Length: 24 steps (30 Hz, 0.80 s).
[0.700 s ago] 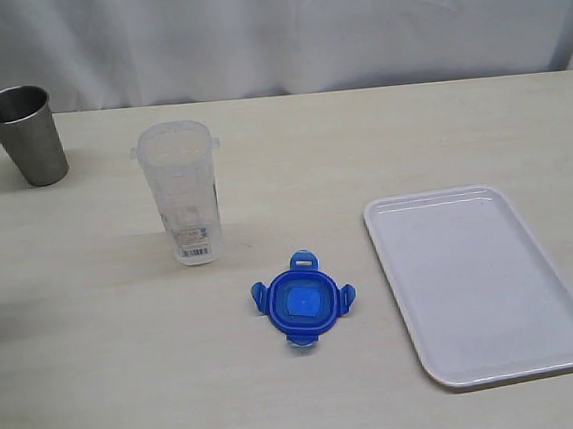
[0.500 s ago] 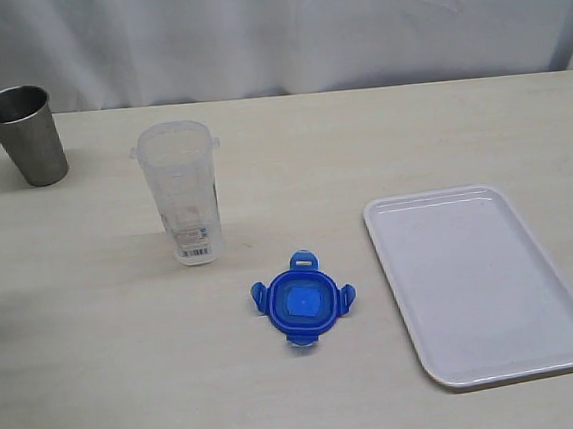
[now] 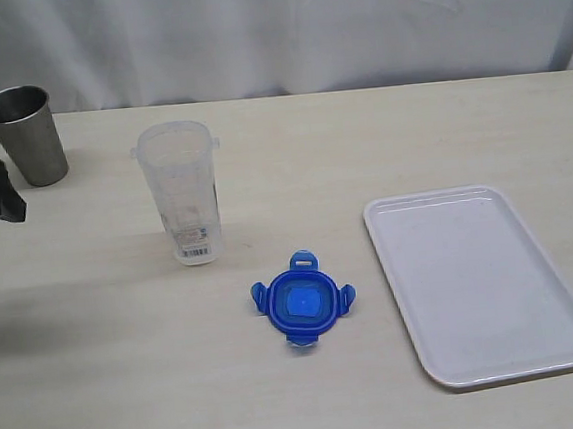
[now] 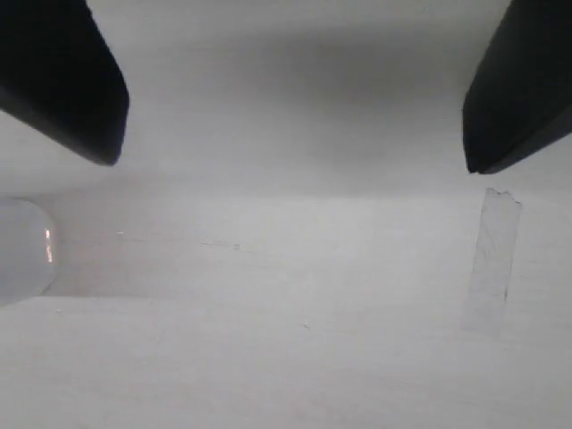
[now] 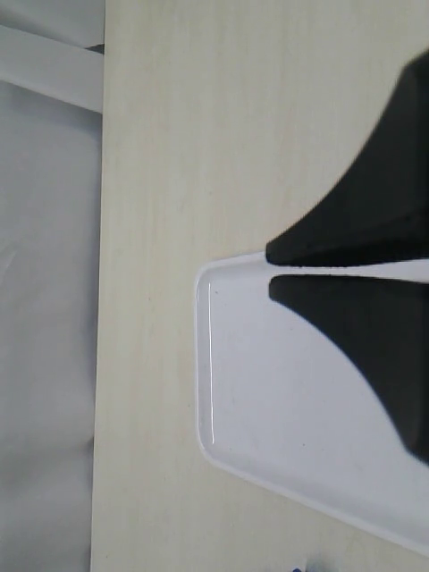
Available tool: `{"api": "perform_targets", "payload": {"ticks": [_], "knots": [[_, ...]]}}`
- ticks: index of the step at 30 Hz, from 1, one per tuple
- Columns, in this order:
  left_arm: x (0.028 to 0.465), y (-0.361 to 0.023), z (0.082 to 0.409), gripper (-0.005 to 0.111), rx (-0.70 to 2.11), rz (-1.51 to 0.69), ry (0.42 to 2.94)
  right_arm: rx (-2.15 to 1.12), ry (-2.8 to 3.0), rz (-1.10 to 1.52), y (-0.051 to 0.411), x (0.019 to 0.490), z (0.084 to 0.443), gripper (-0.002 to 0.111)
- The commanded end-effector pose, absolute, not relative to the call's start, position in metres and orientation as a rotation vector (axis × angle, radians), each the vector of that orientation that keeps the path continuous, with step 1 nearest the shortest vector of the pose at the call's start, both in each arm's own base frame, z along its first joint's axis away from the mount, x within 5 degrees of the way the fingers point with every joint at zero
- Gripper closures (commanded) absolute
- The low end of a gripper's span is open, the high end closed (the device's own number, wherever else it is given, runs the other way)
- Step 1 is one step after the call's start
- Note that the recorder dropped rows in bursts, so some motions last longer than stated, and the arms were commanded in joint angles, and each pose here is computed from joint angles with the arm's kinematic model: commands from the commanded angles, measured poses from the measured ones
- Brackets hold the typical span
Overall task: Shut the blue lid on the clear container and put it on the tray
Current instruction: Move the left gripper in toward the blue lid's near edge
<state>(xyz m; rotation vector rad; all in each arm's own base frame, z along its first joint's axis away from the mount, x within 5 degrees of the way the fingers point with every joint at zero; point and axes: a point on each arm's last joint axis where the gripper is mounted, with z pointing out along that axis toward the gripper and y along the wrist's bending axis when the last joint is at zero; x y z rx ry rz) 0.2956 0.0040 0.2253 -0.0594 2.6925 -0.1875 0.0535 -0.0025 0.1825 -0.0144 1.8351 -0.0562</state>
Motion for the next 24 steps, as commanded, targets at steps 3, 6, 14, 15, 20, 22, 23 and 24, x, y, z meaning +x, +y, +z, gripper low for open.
{"api": "perform_targets", "payload": {"ticks": [3, 6, 14, 15, 20, 22, 23, 24], "knots": [[0.292, -0.012, 0.216, 0.023, -0.061, -0.292, 2.711, -0.019, 1.830, -0.058, -0.002, 0.053, 0.182, 0.104], [0.292, -0.033, 0.213, 0.050, -0.023, -0.364, 2.723, -0.019, 1.830, -0.058, -0.002, 0.053, 0.182, 0.104], [0.274, -0.074, 0.199, 0.058, 0.100, -0.541, 2.801, -0.019, 1.830, -0.058, -0.002, 0.053, 0.182, 0.104], [0.270, -0.081, 0.195, 0.059, 0.136, -0.548, 2.822, -0.019, 1.830, -0.058, -0.002, 0.053, 0.182, 0.104], [0.255, -0.126, 0.170, 0.058, 0.355, -0.562, 2.892, -0.019, 1.830, -0.058, -0.002, 0.053, 0.182, 0.104], [0.253, -0.143, 0.160, 0.058, 0.371, -0.577, 2.884, -0.019, 1.830, -0.058, -0.002, 0.053, 0.182, 0.104], [0.253, -0.151, 0.156, 0.058, 0.371, -0.583, 2.873, -0.019, 1.830, -0.058, -0.002, 0.053, 0.182, 0.104], [0.253, -0.157, 0.153, 0.058, 0.367, -0.586, 2.862, -0.019, 1.830, -0.058, -0.002, 0.053, 0.182, 0.104]]}}
